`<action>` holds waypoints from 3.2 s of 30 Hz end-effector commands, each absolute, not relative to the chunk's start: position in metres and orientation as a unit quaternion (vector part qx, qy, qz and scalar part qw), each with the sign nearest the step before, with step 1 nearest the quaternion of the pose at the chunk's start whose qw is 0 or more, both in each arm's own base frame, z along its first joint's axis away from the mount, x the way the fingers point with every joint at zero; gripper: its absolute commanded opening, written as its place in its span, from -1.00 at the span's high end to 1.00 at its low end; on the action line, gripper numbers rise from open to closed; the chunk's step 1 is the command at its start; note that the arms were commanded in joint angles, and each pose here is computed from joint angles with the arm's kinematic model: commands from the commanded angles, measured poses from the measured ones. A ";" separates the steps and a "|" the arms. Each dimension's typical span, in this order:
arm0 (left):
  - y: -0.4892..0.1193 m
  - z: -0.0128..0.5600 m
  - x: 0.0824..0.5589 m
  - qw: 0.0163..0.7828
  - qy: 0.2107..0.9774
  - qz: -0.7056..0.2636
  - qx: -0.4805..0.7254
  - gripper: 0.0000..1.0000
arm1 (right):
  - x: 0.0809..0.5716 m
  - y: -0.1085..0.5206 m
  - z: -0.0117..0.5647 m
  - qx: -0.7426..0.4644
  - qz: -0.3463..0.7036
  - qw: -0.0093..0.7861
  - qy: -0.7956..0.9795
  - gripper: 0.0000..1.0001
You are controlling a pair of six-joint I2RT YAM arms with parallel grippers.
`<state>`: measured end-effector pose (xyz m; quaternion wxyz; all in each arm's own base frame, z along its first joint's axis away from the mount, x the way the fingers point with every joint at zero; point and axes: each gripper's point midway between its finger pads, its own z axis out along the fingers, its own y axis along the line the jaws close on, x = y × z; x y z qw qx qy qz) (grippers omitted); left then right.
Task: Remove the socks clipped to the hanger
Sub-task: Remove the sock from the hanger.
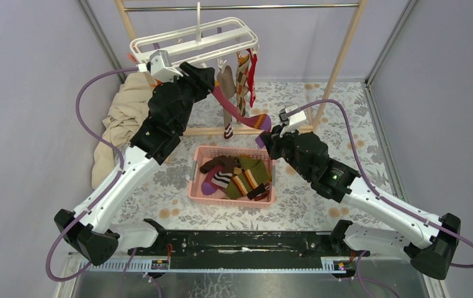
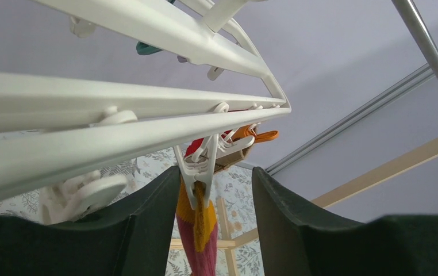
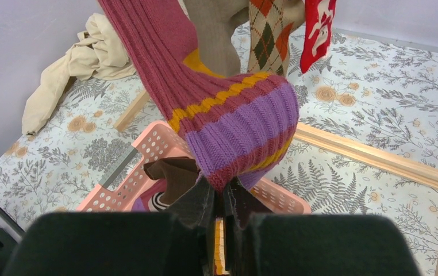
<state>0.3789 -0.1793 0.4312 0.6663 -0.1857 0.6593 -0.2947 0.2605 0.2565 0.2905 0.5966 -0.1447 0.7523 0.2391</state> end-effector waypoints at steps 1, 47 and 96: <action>-0.170 0.446 0.383 0.688 0.629 -0.298 -0.207 -0.09 | 0.260 0.264 0.301 -0.144 0.259 0.609 0.735 0.97; -0.158 0.446 0.389 0.707 0.609 -0.276 -0.232 -0.32 | 0.253 0.275 0.277 -0.160 0.281 0.581 0.747 1.00; -0.147 0.455 0.394 0.722 0.590 -0.260 -0.252 0.59 | 0.233 0.266 0.253 -0.188 0.284 0.554 0.760 1.00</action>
